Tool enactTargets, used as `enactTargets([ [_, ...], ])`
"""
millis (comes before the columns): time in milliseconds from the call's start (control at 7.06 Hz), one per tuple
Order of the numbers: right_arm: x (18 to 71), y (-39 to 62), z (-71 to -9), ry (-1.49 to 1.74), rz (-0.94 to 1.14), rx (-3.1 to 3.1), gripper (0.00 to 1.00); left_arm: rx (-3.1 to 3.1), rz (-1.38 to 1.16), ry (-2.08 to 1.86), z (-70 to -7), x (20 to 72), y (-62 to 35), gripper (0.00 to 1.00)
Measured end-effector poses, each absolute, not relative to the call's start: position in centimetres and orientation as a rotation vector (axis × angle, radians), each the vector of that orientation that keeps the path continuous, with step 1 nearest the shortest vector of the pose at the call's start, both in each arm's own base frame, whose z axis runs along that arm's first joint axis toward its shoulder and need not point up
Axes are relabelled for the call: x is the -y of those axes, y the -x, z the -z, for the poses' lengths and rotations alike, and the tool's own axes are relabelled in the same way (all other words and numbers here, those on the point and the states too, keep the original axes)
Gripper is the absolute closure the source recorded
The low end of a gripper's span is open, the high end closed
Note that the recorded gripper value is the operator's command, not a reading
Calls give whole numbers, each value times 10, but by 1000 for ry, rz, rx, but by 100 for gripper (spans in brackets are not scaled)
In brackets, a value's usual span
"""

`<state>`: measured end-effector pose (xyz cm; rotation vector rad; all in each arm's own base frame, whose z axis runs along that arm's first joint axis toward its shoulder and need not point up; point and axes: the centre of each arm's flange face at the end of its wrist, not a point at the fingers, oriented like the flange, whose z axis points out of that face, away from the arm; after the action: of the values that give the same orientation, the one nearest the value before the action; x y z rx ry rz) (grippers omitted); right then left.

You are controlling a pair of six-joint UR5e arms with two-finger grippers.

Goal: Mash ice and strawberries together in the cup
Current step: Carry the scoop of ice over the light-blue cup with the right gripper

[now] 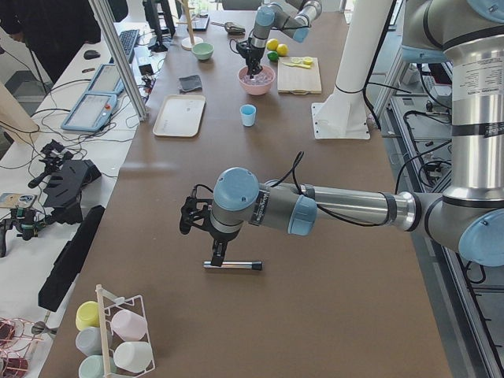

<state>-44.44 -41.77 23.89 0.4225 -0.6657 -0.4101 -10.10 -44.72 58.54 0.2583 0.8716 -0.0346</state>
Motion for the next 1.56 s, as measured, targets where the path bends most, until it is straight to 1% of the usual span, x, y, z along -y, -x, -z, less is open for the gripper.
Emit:
enactTargets([
  [425,436,490,-181,-388,291,729,100,-872,32,-264,-582,447,101,1],
  [850,444,536,-127,-354,219,765,100,-872,34,-259,-585,447,101,1],
  [1559,436,561,-106,-341,202,775,100,-872,33,-262,-584,448,101,1],
])
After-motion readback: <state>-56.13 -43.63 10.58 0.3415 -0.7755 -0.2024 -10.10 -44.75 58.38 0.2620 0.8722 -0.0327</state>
